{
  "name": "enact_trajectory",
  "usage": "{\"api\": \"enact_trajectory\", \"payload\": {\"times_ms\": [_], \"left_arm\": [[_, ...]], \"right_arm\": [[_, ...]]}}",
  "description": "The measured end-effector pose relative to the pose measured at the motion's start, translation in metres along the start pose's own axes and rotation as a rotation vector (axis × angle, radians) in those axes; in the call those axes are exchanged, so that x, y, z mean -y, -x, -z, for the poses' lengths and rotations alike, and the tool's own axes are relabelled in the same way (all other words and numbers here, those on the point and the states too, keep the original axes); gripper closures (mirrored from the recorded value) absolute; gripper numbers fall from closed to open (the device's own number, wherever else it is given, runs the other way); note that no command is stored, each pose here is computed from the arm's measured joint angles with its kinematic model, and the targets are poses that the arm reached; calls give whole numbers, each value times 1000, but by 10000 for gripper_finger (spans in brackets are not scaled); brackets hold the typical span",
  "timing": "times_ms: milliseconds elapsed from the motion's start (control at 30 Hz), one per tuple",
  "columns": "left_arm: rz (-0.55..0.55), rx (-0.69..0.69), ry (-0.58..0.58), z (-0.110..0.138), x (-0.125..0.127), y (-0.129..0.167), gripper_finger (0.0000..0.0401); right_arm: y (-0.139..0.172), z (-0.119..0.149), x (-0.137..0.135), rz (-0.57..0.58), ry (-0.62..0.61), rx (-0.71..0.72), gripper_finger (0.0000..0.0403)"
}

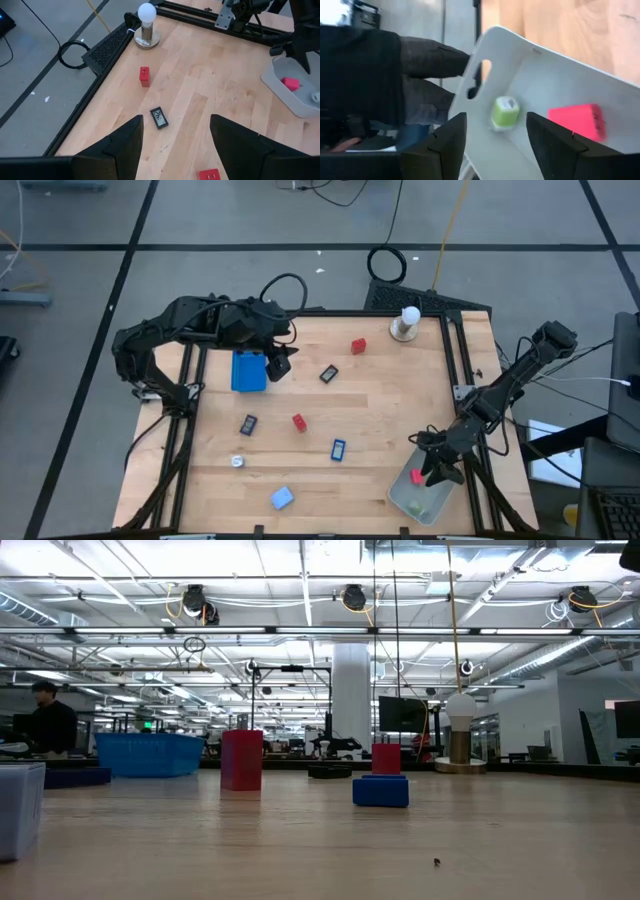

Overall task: Pick & Place Office items
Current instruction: Put the blue digital timer into the blue bin

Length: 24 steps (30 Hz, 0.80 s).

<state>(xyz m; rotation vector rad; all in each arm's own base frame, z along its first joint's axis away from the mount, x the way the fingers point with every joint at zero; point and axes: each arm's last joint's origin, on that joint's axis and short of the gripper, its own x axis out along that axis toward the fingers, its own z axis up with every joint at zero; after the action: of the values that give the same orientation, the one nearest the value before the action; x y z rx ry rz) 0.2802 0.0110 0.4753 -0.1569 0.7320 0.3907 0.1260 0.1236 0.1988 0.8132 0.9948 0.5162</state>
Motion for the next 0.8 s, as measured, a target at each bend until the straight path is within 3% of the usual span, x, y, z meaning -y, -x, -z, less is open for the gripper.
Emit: {"api": "enact_trajectory", "payload": {"times_ms": [367,800], "left_arm": [[16,-140,-1,13,-2,1,171],[70,-160,2,14,-1,2,171]], "right_arm": [[4,-13,-23,-210,102,178,213],[24,-38,-21,-209,302,416,232]]}}
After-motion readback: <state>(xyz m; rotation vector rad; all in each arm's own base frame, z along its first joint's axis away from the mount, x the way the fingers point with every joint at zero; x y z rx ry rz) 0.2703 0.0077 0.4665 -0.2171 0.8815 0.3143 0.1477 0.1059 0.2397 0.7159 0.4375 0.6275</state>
